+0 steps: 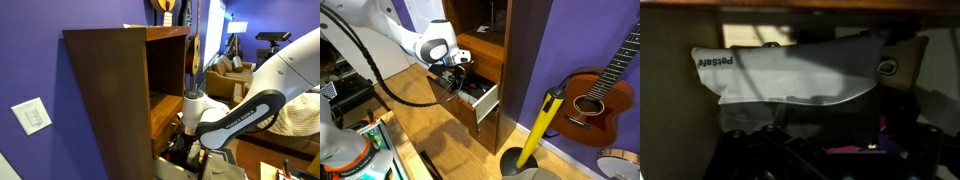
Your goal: Open the second the drawer from the top on the cabinet
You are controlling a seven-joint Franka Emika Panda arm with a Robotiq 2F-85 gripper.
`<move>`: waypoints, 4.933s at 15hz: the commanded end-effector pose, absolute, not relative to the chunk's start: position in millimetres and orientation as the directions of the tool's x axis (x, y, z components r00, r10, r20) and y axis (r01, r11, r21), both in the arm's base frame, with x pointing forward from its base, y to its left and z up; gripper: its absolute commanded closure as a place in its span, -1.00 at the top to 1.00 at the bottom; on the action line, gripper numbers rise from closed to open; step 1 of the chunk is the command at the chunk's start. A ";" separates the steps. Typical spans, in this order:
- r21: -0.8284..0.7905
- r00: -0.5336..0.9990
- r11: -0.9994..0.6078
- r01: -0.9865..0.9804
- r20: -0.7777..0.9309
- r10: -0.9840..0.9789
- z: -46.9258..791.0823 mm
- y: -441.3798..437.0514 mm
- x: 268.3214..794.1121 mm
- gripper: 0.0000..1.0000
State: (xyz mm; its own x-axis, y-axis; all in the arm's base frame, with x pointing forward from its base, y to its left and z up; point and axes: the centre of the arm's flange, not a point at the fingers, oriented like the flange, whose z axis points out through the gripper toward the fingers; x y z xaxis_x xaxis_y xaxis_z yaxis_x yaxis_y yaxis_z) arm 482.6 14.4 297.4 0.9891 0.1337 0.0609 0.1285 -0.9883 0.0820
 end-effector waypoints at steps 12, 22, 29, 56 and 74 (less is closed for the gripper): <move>0.140 0.983 -0.973 0.183 -0.012 0.183 244.6 27.7 484.2 1.00; 0.153 0.981 -0.969 0.193 -0.050 0.187 230.0 21.9 483.9 -0.41; 0.146 0.982 -0.972 0.186 -0.030 0.184 241.4 24.6 486.6 -1.00; 0.383 0.979 -0.916 0.115 0.112 0.169 249.1 56.0 500.4 1.00; 0.494 0.984 -0.863 0.103 0.074 0.159 216.7 36.0 505.8 0.75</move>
